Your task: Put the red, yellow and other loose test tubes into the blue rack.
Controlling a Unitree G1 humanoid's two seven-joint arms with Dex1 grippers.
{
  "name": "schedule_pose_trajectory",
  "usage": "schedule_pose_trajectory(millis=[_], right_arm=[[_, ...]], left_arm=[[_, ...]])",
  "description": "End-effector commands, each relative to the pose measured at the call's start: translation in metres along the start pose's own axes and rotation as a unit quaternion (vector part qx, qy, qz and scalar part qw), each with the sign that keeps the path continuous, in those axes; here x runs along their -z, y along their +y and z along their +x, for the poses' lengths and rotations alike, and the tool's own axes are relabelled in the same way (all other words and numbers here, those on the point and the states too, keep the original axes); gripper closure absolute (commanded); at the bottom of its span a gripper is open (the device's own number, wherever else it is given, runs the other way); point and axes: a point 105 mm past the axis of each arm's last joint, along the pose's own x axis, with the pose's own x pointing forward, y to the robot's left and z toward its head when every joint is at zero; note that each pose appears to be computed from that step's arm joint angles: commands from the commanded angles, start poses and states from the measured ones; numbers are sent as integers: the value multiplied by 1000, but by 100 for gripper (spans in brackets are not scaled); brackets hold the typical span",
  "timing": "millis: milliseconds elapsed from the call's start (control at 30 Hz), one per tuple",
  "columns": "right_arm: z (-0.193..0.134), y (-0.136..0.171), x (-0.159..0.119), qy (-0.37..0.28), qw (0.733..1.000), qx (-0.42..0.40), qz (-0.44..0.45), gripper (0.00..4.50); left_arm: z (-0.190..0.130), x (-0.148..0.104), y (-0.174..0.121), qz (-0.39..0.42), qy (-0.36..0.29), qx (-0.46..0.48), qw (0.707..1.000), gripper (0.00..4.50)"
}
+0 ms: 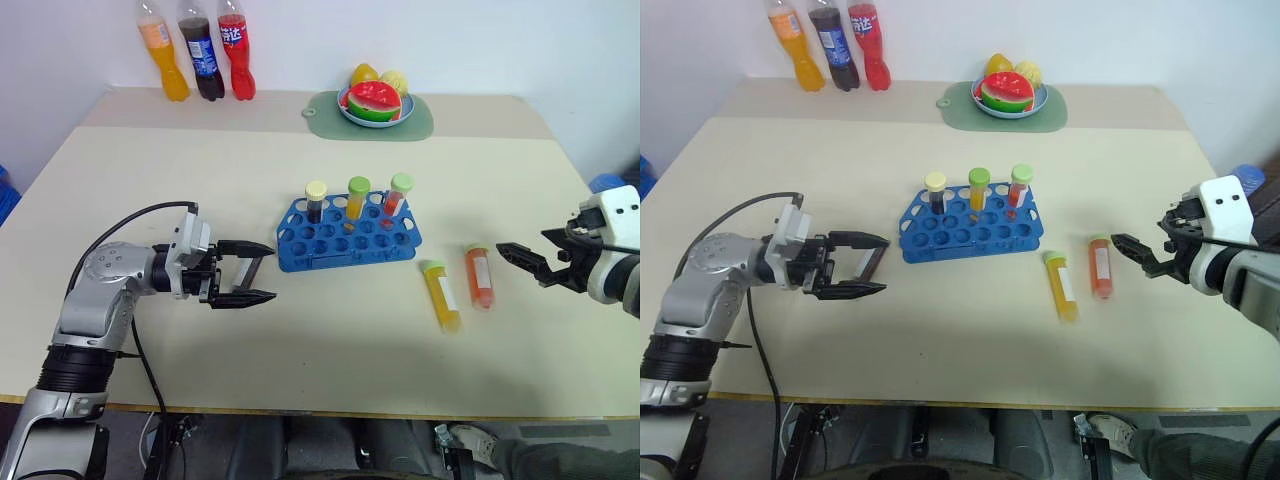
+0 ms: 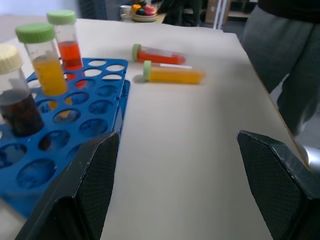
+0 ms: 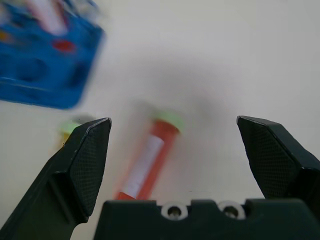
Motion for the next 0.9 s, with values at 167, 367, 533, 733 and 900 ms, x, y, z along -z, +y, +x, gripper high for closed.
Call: schedule_pose_trajectory(millis=[167,367,533,733,900], right_arm=[[25,-2,-10,79,992,-31,88,5],[52,5,-10,140,981,-47,122,5],[73,16,7,181,975,-57,111,5],[83,21,21,194,975,-62,86,241],[76,20,11,151,986,-62,20,336]], left_arm=[[7,-8,-11,28,-3,10,1000,65],[6,-14,-19,15,-16,-5,1000,65],[4,-13,-25,6,-12,-15,1000,65],[1,-15,-30,-3,-9,-25,1000,65],[-1,-15,-29,-3,-6,-33,999,65]])
